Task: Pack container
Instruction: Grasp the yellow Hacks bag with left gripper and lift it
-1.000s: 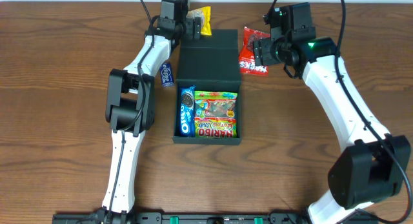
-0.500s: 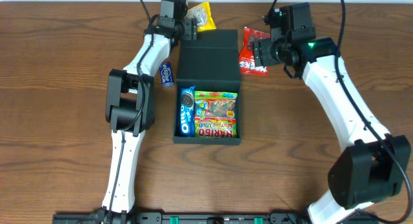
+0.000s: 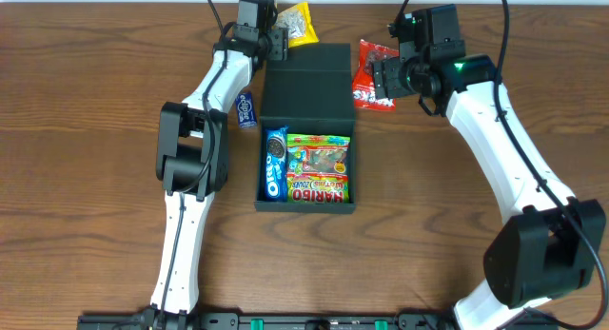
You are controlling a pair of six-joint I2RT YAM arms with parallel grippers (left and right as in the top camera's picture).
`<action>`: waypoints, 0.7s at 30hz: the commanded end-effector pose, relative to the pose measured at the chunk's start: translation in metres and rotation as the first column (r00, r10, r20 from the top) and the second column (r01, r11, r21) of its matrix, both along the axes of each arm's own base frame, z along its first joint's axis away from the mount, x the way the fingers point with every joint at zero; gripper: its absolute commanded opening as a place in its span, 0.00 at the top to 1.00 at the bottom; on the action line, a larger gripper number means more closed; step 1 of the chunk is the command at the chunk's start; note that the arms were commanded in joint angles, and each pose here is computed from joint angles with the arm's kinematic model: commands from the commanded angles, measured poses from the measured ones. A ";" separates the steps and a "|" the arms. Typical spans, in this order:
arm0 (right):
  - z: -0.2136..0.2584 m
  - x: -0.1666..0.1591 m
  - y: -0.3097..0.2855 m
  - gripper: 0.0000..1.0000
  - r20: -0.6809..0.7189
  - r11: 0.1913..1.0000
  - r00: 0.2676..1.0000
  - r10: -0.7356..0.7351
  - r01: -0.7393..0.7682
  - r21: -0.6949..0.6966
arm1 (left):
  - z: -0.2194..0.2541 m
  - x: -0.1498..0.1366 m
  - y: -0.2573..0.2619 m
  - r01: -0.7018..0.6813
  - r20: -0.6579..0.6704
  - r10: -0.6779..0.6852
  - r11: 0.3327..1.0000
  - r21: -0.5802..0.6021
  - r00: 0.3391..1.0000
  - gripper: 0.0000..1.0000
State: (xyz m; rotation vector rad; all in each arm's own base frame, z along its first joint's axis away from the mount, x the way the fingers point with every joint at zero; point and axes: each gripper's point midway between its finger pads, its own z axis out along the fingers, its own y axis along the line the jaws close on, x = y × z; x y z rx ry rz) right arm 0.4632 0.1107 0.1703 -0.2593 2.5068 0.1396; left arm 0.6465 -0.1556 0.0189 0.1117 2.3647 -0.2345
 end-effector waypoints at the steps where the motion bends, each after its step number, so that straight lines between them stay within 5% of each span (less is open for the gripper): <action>1: 0.005 0.000 -0.003 0.15 0.006 1.000 1.000 -0.017 0.017 0.013 | -0.055 -0.017 0.009 -0.024 -0.111 0.027 0.999 0.035 0.993 0.32; 13: 0.005 0.000 -0.003 0.15 0.004 1.000 1.000 -0.017 0.017 0.013 | -0.073 -0.032 0.012 -0.032 -0.189 0.041 0.998 0.046 0.981 0.72; 16: 0.004 -0.002 -0.004 0.14 -0.004 1.000 1.000 -0.017 0.017 0.011 | -0.074 -0.034 0.013 -0.032 -0.199 0.041 0.998 0.049 0.979 0.94; 21: 0.002 -0.004 -0.004 0.15 -0.015 1.000 1.000 -0.017 0.017 0.008 | -0.075 -0.041 0.020 -0.041 -0.241 0.057 0.997 0.070 0.969 0.94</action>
